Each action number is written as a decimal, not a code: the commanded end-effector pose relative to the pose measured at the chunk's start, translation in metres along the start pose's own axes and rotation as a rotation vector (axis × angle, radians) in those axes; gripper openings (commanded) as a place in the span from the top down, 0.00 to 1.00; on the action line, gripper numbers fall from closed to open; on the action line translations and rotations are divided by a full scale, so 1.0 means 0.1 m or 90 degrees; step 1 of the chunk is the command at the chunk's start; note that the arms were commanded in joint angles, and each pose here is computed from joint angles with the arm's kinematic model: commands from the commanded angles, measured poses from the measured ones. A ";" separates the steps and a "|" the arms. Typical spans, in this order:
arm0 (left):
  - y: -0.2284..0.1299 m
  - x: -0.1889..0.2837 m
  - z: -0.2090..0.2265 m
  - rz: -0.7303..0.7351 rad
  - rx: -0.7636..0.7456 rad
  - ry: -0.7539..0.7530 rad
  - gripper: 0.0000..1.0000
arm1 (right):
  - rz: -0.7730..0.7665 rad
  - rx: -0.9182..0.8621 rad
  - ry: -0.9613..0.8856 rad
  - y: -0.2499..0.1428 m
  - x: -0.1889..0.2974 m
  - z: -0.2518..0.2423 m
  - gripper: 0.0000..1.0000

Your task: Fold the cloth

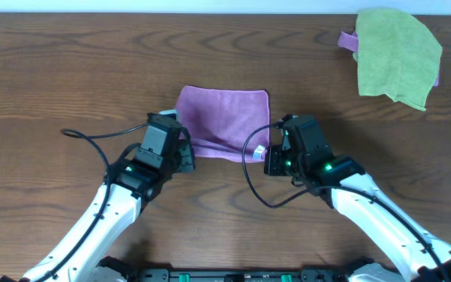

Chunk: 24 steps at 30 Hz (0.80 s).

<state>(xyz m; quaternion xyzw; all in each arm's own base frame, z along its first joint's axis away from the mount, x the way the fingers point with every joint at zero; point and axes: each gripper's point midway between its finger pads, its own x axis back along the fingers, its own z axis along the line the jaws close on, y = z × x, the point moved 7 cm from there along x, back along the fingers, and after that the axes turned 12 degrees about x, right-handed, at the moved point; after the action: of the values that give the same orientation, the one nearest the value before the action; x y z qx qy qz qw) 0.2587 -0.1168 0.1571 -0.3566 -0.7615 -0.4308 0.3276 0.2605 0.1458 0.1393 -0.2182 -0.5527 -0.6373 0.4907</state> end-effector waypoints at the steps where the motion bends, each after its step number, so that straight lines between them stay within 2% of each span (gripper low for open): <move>1: 0.12 0.05 0.00 -0.013 0.002 -0.011 0.94 | -0.029 0.005 -0.015 0.13 0.06 -0.06 0.98; 6: 0.12 0.05 0.00 -0.007 -0.025 -0.018 0.94 | -0.045 0.001 -0.009 0.18 0.07 -0.08 0.99; 10: 0.02 0.06 -0.04 0.043 -0.039 -0.052 0.94 | -0.040 0.002 0.012 0.18 0.07 -0.04 0.99; 19: -0.22 0.09 0.05 0.147 -0.043 -0.043 0.94 | -0.024 0.006 0.013 0.15 0.07 -0.04 0.98; 24: -0.34 0.12 -0.10 0.197 -0.055 -0.108 0.94 | -0.014 0.032 -0.010 0.17 0.12 -0.07 0.98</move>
<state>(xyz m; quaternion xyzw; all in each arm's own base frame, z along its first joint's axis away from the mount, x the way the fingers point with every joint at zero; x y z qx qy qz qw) 0.2278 -0.1235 0.1461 -0.4860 -0.7067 -0.3849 0.3408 0.2628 0.1406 0.1432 -0.2167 -0.5538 -0.6305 0.4987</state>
